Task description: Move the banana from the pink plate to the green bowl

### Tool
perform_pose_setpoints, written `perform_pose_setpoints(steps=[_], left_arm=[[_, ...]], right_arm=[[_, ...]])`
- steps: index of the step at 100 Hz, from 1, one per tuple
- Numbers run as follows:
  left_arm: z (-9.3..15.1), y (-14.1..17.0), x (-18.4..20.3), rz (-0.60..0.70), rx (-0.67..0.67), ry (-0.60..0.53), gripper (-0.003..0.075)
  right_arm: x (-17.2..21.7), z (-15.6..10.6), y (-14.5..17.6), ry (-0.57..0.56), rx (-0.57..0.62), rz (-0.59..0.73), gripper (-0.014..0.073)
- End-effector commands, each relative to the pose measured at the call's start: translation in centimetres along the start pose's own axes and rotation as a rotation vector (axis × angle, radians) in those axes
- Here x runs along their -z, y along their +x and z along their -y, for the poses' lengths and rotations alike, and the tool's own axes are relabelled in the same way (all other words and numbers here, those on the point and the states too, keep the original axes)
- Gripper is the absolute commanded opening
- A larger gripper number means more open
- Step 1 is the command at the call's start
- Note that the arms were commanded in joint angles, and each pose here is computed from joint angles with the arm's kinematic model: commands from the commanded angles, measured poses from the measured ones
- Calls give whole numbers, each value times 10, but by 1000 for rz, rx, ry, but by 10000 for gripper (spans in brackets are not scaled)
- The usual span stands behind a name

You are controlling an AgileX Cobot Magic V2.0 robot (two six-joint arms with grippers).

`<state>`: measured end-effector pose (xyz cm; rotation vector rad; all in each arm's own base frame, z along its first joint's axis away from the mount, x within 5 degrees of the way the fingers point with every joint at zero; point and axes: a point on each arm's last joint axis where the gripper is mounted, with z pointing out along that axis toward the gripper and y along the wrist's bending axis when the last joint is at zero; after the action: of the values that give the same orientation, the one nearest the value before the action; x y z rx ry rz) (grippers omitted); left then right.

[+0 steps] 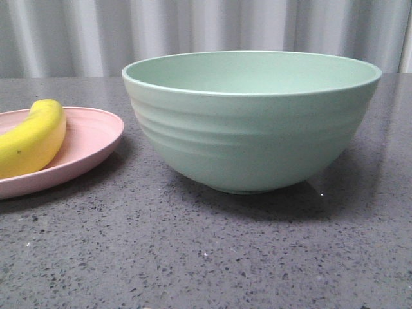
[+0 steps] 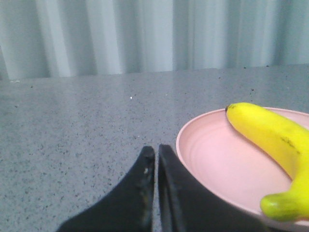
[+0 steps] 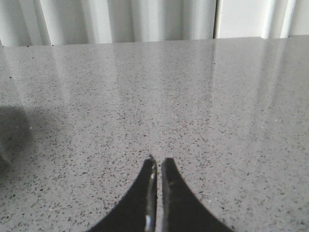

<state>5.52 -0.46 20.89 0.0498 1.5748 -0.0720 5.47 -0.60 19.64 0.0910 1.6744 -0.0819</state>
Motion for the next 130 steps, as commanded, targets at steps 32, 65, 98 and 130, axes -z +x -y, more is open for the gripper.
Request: perform_pose_setpoints(steps=[32,65,98,130], left_arm=[[1,-87,-4,128,7,-1,-20],[0,-100,-37,68,10,-9,0],[-1,-104,-51,110,14,-18,401],[13,-121,-73,-51,39,90,386]], right_arm=[[-2,0,-71,2,-8,-33,-62],[-23,-3,-99,-29,-120,-130,-64],[-25,-4,-97,-30,-125,-153,-64],[-25,-4,-97,-30,-125,-153,-64]])
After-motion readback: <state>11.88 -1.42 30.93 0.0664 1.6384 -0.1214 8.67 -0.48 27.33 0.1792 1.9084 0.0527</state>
